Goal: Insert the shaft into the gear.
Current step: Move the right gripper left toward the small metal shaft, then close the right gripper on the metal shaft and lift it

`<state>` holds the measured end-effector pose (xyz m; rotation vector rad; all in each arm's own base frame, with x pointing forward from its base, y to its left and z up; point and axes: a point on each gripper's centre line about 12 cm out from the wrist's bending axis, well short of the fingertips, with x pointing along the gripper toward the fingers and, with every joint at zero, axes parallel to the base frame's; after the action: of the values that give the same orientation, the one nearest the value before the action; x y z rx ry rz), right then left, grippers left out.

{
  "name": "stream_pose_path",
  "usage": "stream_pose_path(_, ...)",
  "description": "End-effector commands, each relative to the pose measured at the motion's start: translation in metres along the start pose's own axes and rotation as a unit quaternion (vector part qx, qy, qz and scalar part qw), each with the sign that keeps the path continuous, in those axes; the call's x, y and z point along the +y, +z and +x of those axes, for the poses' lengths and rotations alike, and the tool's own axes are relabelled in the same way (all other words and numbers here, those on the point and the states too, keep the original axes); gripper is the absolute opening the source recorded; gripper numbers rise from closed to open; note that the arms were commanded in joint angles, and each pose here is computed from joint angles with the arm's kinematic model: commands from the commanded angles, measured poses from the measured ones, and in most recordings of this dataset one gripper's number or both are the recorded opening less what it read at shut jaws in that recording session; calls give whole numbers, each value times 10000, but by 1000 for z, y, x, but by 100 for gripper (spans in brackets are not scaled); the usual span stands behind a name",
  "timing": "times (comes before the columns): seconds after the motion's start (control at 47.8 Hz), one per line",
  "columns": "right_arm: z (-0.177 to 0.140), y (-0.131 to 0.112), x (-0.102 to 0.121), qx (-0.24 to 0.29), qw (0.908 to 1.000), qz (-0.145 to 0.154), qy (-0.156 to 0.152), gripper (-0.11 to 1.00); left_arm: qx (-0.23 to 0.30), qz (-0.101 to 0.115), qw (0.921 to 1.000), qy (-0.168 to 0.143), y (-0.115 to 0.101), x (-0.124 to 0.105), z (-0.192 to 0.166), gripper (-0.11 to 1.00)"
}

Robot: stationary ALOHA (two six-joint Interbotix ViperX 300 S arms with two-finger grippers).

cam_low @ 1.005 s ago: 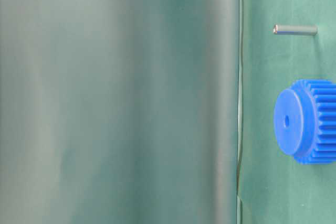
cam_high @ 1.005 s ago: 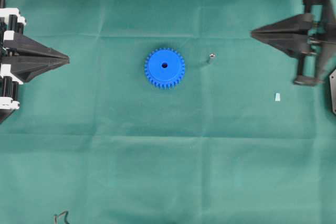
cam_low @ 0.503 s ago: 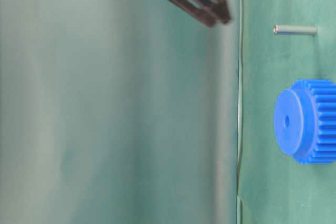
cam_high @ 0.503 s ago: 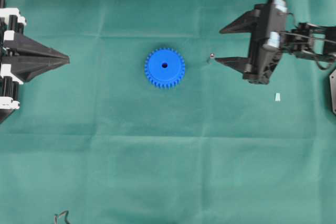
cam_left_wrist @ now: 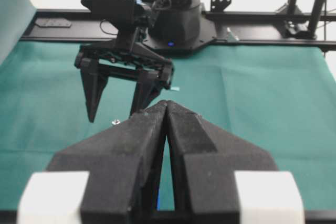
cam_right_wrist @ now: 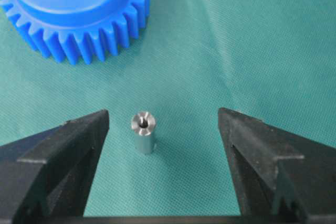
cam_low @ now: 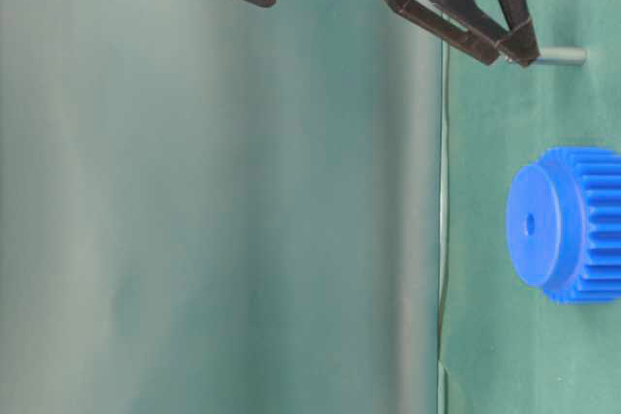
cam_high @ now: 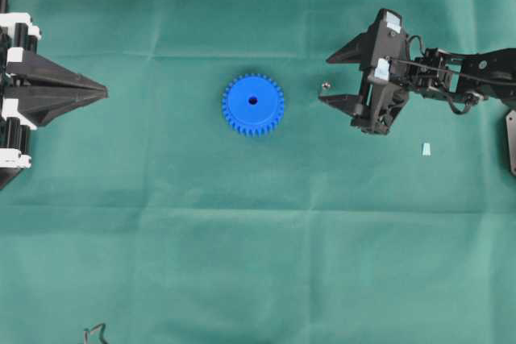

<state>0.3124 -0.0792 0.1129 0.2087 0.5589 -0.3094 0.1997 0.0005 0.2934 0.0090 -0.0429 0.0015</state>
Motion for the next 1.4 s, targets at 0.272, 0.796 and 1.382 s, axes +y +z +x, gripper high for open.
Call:
stream_pose_path(0.272,2,8,1,-146,9999,29,5,72,-107,16,9999,13,9,1,3,0)
stream_pose_path(0.796,-1,14,7,-196,9998,-43,95,19,-100,16,9999,13,9,1,3,0)
stream_pose_path(1.382,-47,99,21,-181,9988,-389,243,19,-38,8,10000,13,7,1,3,0)
